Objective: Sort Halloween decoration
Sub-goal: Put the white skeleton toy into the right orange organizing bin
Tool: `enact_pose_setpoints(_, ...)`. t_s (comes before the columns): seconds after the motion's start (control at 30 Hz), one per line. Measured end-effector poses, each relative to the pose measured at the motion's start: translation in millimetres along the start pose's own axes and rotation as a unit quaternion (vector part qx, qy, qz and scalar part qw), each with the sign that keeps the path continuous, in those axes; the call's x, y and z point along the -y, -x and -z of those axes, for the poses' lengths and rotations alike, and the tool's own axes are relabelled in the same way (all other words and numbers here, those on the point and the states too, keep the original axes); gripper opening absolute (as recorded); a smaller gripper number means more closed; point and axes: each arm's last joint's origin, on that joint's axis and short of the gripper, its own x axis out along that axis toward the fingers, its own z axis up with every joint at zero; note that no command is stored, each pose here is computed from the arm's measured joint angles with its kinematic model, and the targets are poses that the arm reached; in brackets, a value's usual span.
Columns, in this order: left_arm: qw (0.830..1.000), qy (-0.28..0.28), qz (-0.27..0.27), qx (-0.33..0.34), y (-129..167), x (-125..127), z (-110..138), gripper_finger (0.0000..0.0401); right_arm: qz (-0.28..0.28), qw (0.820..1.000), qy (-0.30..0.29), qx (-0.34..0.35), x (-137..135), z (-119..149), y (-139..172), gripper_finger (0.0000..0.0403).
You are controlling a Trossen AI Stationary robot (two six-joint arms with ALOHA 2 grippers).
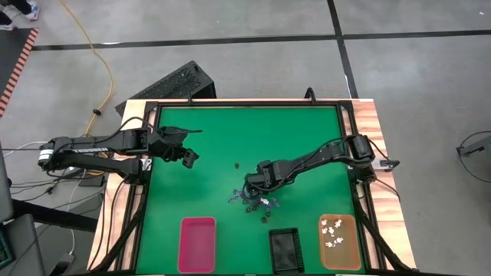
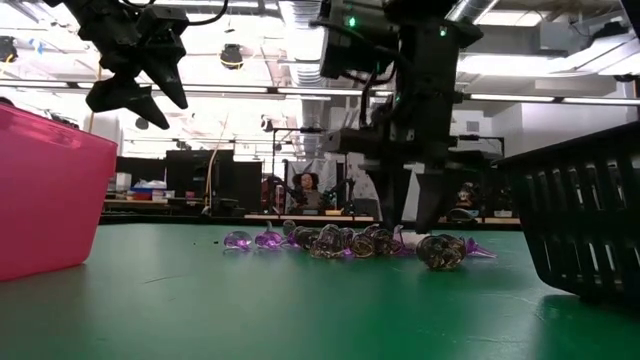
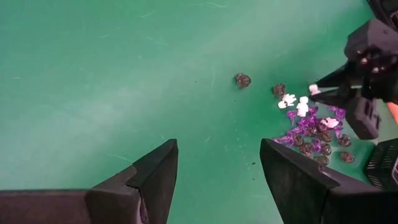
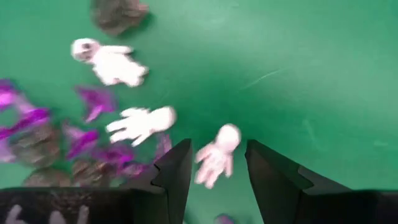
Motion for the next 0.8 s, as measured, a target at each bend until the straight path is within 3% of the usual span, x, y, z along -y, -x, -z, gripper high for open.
enact_pose_setpoints(0.27,1.0,0.0,0.0,0.0,0,0,0,0.0219,0.0,1.0,0.008,-0.019,-4,2,-12,0.016)
enact_pose_setpoints(0.47,1.0,0.0,0.0,0.0,0,0,0,0.0219,-0.008,1.0,0.004,-0.021,-4,3,-7,0.0077)
enact_pose_setpoints(0.57,1.0,0.0,-0.003,0.004,0,0,0,0.0219,-0.009,0.999,0.013,-0.033,-1,4,0,0.0043)
enact_pose_setpoints(0.8,1.0,0.001,-0.003,0.006,0,0,0,0.0219,-0.045,0.997,0.043,-0.042,2,19,44,0.0041)
